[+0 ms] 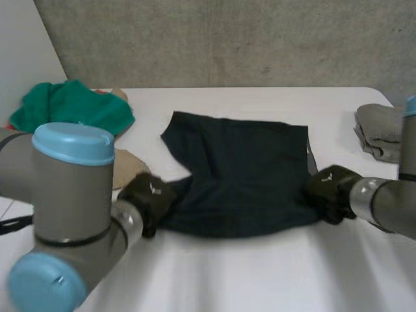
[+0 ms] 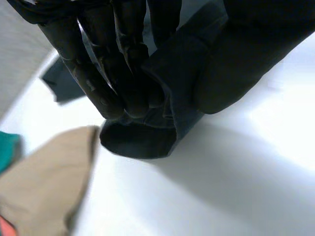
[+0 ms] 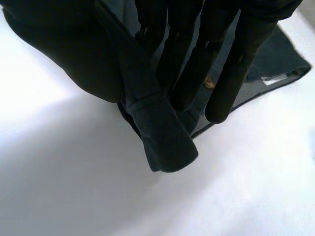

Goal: Fold the laundry.

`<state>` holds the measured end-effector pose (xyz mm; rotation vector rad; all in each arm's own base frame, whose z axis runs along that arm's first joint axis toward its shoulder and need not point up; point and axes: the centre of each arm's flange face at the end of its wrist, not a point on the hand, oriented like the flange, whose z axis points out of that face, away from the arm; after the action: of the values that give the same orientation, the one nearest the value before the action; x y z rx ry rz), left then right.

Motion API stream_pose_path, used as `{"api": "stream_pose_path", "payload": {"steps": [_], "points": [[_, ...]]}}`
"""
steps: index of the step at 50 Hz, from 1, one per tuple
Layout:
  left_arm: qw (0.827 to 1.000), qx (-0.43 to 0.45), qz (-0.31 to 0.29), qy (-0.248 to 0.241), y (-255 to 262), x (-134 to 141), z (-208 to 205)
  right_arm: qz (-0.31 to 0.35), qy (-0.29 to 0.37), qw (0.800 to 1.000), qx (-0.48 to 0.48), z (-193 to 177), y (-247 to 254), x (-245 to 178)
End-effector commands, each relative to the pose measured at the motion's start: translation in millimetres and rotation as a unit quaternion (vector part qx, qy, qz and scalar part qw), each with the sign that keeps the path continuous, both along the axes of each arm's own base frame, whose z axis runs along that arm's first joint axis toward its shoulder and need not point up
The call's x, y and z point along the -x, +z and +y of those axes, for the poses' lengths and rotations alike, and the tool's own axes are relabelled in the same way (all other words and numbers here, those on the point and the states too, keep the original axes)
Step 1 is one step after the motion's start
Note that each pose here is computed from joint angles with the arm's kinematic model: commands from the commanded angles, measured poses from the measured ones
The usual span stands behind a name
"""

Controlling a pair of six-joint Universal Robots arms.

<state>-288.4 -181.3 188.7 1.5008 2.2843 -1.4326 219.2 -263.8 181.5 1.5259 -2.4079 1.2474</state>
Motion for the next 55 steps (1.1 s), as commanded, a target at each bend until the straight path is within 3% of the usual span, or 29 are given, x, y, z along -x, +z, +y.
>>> {"api": "stream_pose_path", "payload": {"steps": [1,5,13,21,29,41,55], "points": [[0.994,-0.071,-0.067,-0.039,3,-11,43,0.076,0.056,0.993,-0.075,37,19,17],[0.991,-0.091,-0.085,-0.048,0,-12,48,0.086,0.079,0.989,-0.092,41,21,20],[0.997,-0.040,-0.054,-0.033,8,4,7,0.032,0.038,0.996,-0.071,26,5,14],[0.998,0.050,0.020,-0.031,33,23,-45,0.013,0.034,0.998,-0.050,25,-7,10],[0.989,0.092,0.070,-0.090,16,56,-104,0.011,0.035,0.999,-0.040,25,-14,9],[0.981,0.081,0.049,-0.168,-34,77,-141,0.005,0.026,0.999,-0.033,25,-20,11],[0.980,0.084,0.030,-0.176,-52,82,-145,0.003,0.021,0.999,-0.026,23,-21,13]]}}
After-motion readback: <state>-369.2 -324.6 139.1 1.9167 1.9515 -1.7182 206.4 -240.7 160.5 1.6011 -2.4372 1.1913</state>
